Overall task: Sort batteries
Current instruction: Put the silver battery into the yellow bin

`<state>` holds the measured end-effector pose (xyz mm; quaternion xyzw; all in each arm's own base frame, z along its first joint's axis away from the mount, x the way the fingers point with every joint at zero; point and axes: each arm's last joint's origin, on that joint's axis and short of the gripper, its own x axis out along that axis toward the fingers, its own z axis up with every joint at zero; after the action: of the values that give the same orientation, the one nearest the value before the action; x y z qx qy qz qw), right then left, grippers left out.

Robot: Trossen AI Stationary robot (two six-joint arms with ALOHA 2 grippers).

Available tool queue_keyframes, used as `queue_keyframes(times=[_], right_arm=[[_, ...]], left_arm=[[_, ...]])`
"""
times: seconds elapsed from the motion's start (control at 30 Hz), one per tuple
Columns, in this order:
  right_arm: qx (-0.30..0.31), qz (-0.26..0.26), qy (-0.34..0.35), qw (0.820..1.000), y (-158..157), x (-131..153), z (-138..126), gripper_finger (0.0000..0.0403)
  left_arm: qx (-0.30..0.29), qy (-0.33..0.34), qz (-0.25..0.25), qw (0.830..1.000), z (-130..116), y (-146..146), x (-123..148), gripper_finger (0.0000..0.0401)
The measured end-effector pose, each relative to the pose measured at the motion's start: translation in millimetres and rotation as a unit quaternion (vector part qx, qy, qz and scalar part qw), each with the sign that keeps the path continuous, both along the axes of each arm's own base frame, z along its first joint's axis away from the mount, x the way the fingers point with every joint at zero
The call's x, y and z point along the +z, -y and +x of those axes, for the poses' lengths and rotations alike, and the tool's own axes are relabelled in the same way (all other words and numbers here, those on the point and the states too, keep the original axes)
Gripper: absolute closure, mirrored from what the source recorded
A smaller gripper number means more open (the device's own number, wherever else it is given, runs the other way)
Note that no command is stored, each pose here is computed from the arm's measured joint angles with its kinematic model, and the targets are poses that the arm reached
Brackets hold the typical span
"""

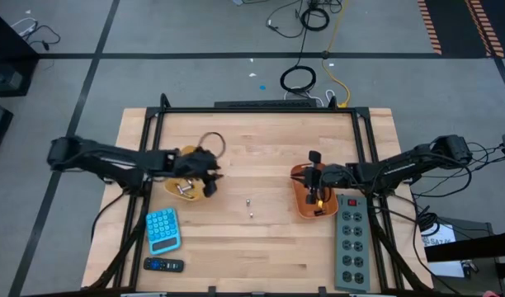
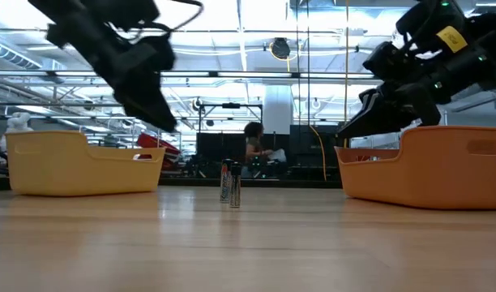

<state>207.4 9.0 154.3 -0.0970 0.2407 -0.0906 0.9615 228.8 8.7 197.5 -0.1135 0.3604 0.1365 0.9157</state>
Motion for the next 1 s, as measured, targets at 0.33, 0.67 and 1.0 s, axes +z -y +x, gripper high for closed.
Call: queue_keyframes(times=[0.33,0.67,1.0], right_arm=[[-0.006,-0.042,0.053,0.998,-7.0,-6.7,-11.5,0.0385],[-0.003,-0.040,0.056,0.998,-7.7,-8.3,-15.3,0.0385],[-0.005,-0.036,0.057,0.998,-7.7,-8.2,-15.3,0.0385]], left_arm=[[-0.082,0.015,-0.019,0.996,53.7,20.5,-33.1,0.0213],[-0.106,0.041,-0.027,0.993,63.9,38.4,-42.7,0.0188],[-0.125,0.066,-0.043,0.989,79.4,48.0,-41.8,0.0188]])
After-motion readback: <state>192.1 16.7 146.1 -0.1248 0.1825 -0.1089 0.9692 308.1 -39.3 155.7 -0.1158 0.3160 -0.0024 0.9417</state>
